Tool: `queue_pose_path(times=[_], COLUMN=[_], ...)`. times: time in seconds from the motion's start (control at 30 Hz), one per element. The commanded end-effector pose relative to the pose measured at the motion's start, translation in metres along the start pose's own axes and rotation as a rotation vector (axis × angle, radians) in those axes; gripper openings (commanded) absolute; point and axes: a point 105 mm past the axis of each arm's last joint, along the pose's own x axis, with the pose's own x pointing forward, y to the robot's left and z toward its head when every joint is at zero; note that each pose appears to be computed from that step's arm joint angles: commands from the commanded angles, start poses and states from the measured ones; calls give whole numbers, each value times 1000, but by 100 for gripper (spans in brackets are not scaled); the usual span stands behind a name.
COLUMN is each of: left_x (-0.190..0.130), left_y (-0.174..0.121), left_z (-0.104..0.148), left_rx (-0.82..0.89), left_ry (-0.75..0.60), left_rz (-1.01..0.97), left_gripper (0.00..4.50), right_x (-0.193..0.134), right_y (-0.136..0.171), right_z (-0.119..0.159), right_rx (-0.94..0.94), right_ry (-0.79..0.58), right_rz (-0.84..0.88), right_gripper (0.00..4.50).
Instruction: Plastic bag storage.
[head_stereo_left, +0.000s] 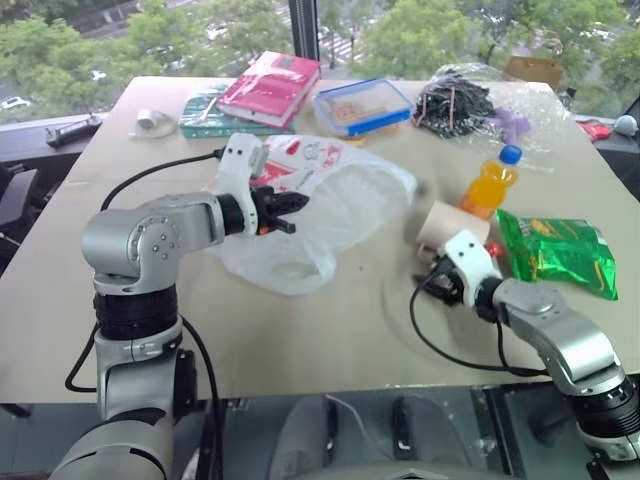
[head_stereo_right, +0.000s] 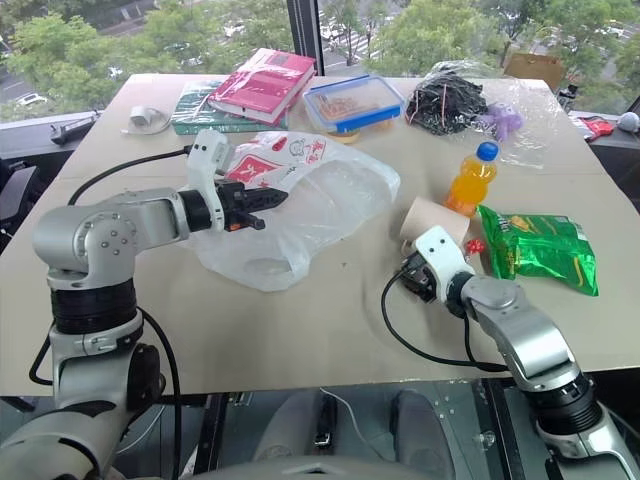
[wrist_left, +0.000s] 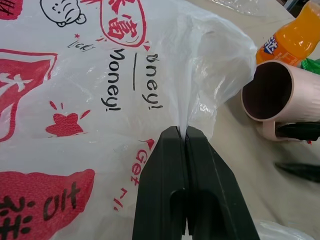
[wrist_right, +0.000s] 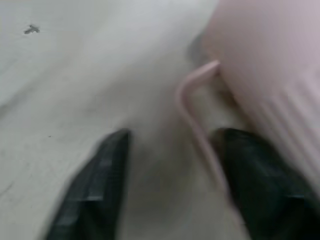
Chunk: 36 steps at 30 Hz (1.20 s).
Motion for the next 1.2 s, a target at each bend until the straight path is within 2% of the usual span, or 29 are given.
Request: queue_pose_path(times=[0.03,0.1,0.27,0.37,0.47,0.57,0.77,0.97,1.2], left_x=[-5,-5,-7,-9,-10,-18,-40,-36,-21], left_y=[-5,-5,-3,-1,-1,-12,-30,-45,-43], left_z=[11,10,11,14,15,22,34,16,9], left_rx=[31,29,27,27,34,47,65,85,63], left_ry=[-50,-49,-47,-48,-45,-61,-86,-10,-19], left_rz=[-16,-17,-9,-2,-3,-72,-194,-223,-193], left_gripper=[0,0,0,0,0,0,0,0,0], right_x=[-4,-6,-13,-26,-32,-11,43,77,101], right_y=[-3,-1,17,45,61,76,81,85,115], right_z=[13,23,54,88,100,112,110,128,159], right_rx=[-118,-167,-261,-244,-249,-301,-370,-525,-742], right_ry=[-25,-50,-161,-278,-300,-305,-260,-291,-364], right_rz=[10,26,125,286,378,437,490,519,604], right_gripper=[87,7,7,7,7,7,7,7,7])
